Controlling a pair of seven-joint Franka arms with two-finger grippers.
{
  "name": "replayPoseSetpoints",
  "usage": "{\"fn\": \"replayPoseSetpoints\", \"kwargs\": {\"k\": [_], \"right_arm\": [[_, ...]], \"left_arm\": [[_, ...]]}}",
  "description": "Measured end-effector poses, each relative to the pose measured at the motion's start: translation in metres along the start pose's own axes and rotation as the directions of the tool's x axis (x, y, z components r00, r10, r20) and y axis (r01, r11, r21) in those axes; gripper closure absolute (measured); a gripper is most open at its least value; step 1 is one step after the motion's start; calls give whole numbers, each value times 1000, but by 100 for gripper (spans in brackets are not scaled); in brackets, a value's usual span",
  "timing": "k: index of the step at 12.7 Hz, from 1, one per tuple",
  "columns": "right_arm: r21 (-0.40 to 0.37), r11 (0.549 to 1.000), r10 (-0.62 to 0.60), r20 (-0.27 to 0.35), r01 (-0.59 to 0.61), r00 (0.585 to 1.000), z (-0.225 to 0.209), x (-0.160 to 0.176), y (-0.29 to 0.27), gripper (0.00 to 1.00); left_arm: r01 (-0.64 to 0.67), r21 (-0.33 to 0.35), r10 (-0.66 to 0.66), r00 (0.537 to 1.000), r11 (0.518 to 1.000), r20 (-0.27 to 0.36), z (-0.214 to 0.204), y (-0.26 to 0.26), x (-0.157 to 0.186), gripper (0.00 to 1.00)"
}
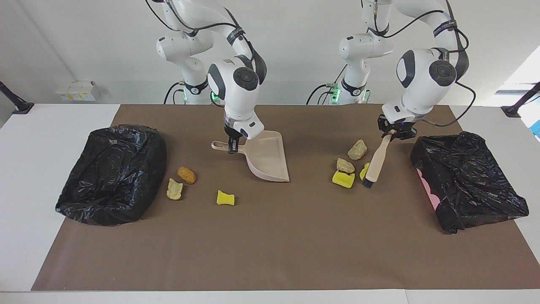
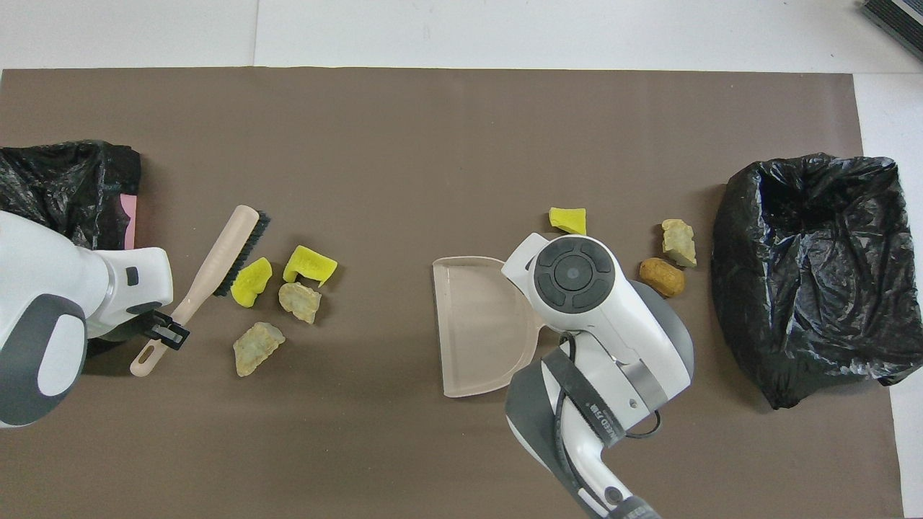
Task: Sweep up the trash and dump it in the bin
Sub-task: 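Lower the dustpan near the debris while the left gripper sweeps sponges toward it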
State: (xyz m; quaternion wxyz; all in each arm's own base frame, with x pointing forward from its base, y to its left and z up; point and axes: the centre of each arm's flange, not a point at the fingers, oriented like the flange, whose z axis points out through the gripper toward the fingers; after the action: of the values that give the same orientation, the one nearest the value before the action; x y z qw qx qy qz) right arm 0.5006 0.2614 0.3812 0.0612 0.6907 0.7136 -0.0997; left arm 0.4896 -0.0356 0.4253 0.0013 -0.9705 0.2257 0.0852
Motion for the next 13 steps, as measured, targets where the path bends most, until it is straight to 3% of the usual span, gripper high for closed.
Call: {"fn": "replayPoseSetpoints", "kwargs": {"k": [2, 7, 13], "right_arm": [[2, 1000, 5, 4, -5, 1000, 2, 4, -2, 69], [6, 1000, 11, 6, -11, 1000, 4, 3, -3, 69], [9, 1000, 29, 9, -30, 1000, 6, 4, -4, 69]], "left_arm": [[119, 23, -120, 993, 993, 10, 1, -9, -5, 73], [192, 79, -199, 976, 978, 88, 29, -14, -15, 73], [219, 123, -234, 963, 968, 130, 59, 72, 6, 73]]}}
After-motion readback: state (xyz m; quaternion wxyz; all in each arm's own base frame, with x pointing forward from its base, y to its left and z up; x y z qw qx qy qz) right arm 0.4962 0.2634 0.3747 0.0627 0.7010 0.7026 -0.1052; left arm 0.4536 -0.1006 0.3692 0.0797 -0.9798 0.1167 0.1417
